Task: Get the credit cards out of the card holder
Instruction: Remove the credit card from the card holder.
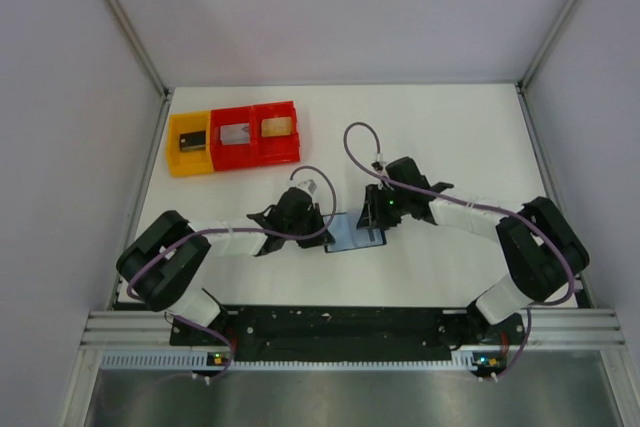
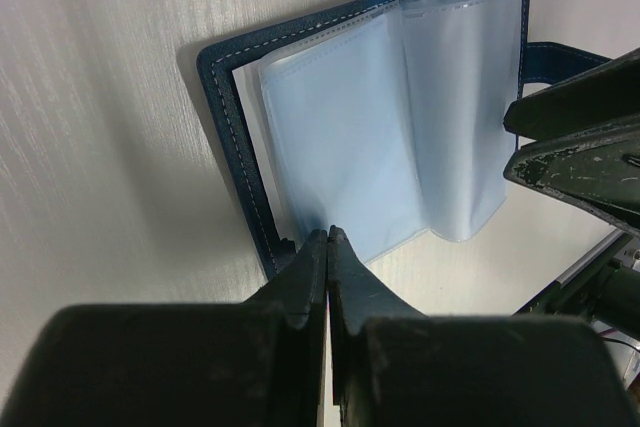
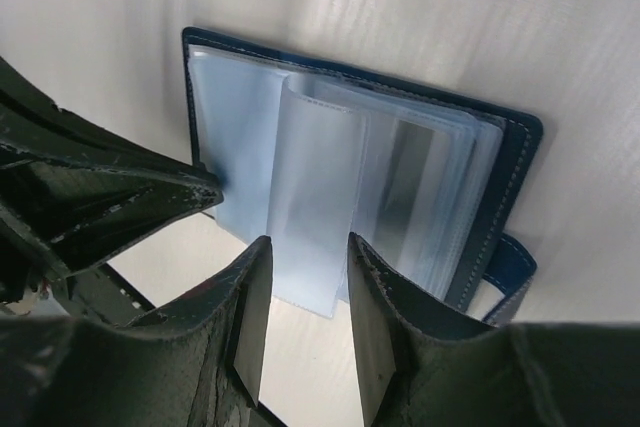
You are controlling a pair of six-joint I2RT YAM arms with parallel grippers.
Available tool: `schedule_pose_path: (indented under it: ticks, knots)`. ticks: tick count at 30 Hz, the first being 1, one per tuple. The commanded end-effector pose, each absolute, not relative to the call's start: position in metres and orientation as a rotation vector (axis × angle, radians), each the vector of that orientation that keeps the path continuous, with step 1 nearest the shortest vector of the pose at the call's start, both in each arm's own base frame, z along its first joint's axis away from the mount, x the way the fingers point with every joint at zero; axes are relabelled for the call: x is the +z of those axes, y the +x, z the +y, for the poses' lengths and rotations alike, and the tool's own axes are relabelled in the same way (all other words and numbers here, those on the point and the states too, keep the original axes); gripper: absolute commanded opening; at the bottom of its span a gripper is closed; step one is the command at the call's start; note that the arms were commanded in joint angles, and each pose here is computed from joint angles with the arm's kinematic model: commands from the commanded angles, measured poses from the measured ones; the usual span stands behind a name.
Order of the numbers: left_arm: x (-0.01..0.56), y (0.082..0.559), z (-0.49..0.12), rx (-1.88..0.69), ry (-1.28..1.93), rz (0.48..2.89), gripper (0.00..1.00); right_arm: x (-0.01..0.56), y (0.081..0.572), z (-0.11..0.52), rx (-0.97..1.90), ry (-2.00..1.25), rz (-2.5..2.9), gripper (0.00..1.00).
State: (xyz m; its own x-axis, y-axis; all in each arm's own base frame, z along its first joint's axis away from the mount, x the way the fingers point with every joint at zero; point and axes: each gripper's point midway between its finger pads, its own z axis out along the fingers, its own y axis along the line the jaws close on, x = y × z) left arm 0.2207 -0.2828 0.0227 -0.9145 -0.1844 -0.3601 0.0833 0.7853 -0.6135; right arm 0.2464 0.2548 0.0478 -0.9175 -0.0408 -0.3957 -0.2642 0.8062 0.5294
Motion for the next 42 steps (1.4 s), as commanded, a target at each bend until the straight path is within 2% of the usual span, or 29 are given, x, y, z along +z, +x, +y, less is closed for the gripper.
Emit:
schedule_pose_path:
  ticks: [1,12,16,23,32,42]
  knots:
    - [-0.011,0.19,-0.262,-0.776,-0.06,2.735,0.0,0.075,0.255,0.293,1.008,-0.304,2.524,0.36]
    - [-0.006,0.192,-0.253,-0.758,-0.167,2.691,0.0,0.108,0.236,0.352,1.171,-0.504,2.471,0.38]
    - [-0.002,0.193,-0.249,-0.761,-0.204,2.663,0.0,0.105,0.244,0.332,0.991,-0.521,2.472,0.4]
    - [0.015,0.198,-0.246,-0.76,-0.223,2.609,0.03,0.091,0.266,0.275,0.677,-0.354,2.513,0.43]
    - [0.052,0.208,-0.232,-0.72,-0.237,2.498,0.09,0.059,0.262,0.263,0.622,-0.331,2.601,0.44]
    - [0.09,0.229,-0.275,-0.869,-0.097,2.443,0.08,0.043,0.26,0.252,0.546,-0.305,2.632,0.43]
